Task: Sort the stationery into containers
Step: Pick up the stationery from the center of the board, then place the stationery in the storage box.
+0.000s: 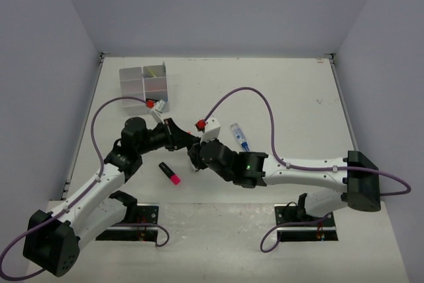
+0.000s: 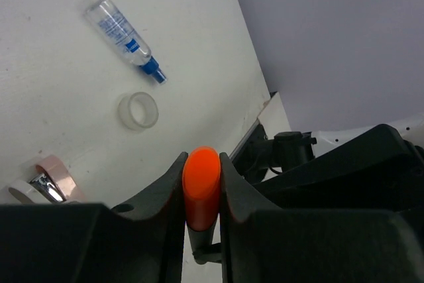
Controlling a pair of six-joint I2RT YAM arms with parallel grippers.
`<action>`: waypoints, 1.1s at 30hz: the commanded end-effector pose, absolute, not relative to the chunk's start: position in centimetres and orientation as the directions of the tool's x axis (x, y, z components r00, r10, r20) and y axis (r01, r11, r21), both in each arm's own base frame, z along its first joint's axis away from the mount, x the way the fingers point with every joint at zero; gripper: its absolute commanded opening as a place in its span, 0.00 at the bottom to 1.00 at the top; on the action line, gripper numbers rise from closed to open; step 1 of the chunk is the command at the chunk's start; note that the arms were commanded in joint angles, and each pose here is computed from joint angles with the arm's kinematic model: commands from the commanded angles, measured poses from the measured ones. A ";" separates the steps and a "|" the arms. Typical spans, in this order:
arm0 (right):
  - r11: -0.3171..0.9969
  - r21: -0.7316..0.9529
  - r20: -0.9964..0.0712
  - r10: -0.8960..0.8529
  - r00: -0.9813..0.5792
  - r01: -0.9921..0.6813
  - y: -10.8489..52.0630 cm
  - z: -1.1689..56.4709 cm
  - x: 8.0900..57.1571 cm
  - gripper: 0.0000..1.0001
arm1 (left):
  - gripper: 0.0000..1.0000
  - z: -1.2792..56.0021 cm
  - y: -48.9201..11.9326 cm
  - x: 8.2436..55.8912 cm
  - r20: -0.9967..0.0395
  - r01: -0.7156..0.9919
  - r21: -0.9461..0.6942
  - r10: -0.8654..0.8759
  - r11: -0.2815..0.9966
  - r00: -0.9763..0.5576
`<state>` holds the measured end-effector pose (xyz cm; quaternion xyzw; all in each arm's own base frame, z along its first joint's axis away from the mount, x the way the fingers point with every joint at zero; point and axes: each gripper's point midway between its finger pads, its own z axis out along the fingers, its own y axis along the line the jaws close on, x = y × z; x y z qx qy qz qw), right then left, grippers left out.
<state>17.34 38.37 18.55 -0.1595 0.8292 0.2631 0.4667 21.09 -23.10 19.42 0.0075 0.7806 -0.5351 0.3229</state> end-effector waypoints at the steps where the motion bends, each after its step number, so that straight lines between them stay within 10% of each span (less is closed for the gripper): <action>1: 0.827 0.282 -0.895 0.043 -0.445 -0.486 38.0 21.6 18.8 0.00 | 0.04 21.8 -23.9 21.4 -0.564 0.433 -0.810 -0.322 0.395 -0.760; 3: 0.835 0.270 -0.896 0.036 -0.443 -0.479 37.8 21.4 19.2 0.07 | 0.00 21.1 -23.4 22.3 -0.570 0.400 -0.794 -0.330 0.459 -0.753; 6: 0.864 0.251 -0.892 0.031 -0.452 -0.436 36.6 20.5 19.6 0.87 | 0.00 20.1 -19.9 26.4 -0.646 0.248 -0.667 -0.379 0.702 -0.662; 7: 0.882 0.236 -0.891 0.029 -0.454 -0.408 35.7 20.0 19.8 0.99 | 0.00 20.5 -17.3 29.0 -0.704 0.135 -0.589 -0.424 0.797 -0.570; 15: 0.919 0.264 -0.873 0.099 -0.478 -0.291 29.7 18.0 19.5 0.99 | 0.00 22.8 -2.8 38.1 -0.860 -0.527 -0.433 -0.510 0.732 -0.001; 33: 0.878 0.326 -0.837 0.096 -0.539 -0.351 27.6 16.4 17.2 0.99 | 0.00 17.6 0.0 46.2 -0.881 -0.613 -0.444 -0.443 0.653 0.166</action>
